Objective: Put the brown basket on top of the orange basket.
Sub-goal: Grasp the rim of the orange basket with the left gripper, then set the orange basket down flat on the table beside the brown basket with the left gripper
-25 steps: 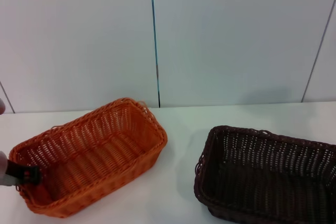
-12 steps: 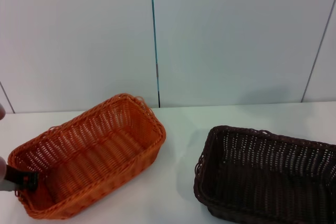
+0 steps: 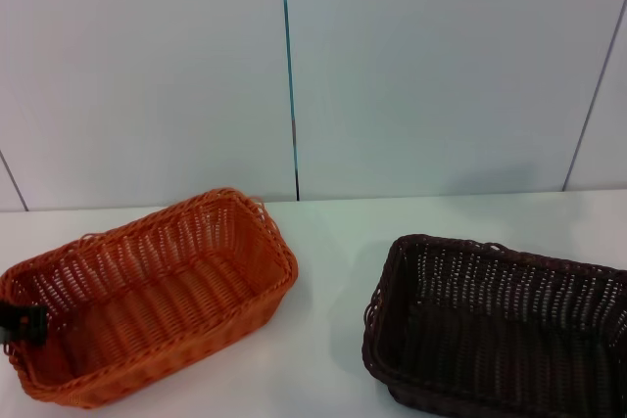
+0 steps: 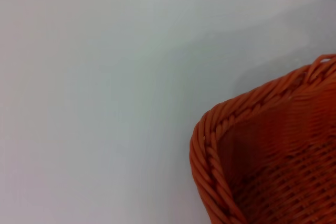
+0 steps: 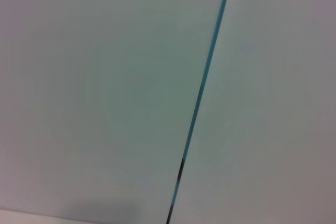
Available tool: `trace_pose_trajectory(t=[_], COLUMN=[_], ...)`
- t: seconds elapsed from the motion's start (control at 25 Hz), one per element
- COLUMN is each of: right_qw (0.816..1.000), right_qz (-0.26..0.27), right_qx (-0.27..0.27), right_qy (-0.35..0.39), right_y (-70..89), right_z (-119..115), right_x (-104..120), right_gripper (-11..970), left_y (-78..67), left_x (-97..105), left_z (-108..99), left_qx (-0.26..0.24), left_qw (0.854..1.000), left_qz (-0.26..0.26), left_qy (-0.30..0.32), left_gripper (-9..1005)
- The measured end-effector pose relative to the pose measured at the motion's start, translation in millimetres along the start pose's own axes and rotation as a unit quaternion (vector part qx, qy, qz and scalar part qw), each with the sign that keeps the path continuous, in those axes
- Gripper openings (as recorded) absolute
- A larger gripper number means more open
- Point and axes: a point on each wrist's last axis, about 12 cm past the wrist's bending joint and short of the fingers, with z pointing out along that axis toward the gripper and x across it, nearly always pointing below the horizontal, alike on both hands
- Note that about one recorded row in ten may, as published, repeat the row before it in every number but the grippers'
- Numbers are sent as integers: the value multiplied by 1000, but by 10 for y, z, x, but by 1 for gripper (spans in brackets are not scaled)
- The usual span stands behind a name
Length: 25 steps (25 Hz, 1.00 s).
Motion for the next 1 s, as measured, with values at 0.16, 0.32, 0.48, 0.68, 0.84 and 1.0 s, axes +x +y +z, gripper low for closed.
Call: trace_pose_trajectory(t=[0.16,0.32,0.48,0.68,0.84,1.0], right_qw=[1000,1000,1000,999,999,999], right_qz=[0,-3,-20,-27,-26,-29], right_qx=[1,4,-2,-15,-17,-13], right_qy=[-1,-4,-14,-22,-24,-27], right_y=[-5,-28,-61,-75,-79,-103], right_z=[1,6,20,30,32,42], right_x=[-7,-14,-38,-60,-64,-76], right_gripper=[822,822,823,823,823,823], left_y=[0,36,97,112,73,22], left_x=[-44,-128,-234,-345,-420,-467], left_z=[-45,-142,-296,-467,-575,-658], left_qx=[-1,2,9,18,40,67], left_qw=[1000,999,999,999,997,994], left_qz=[22,37,31,46,62,85], left_qy=[0,10,12,13,22,28], left_gripper=[189,171,160,148,141,133])
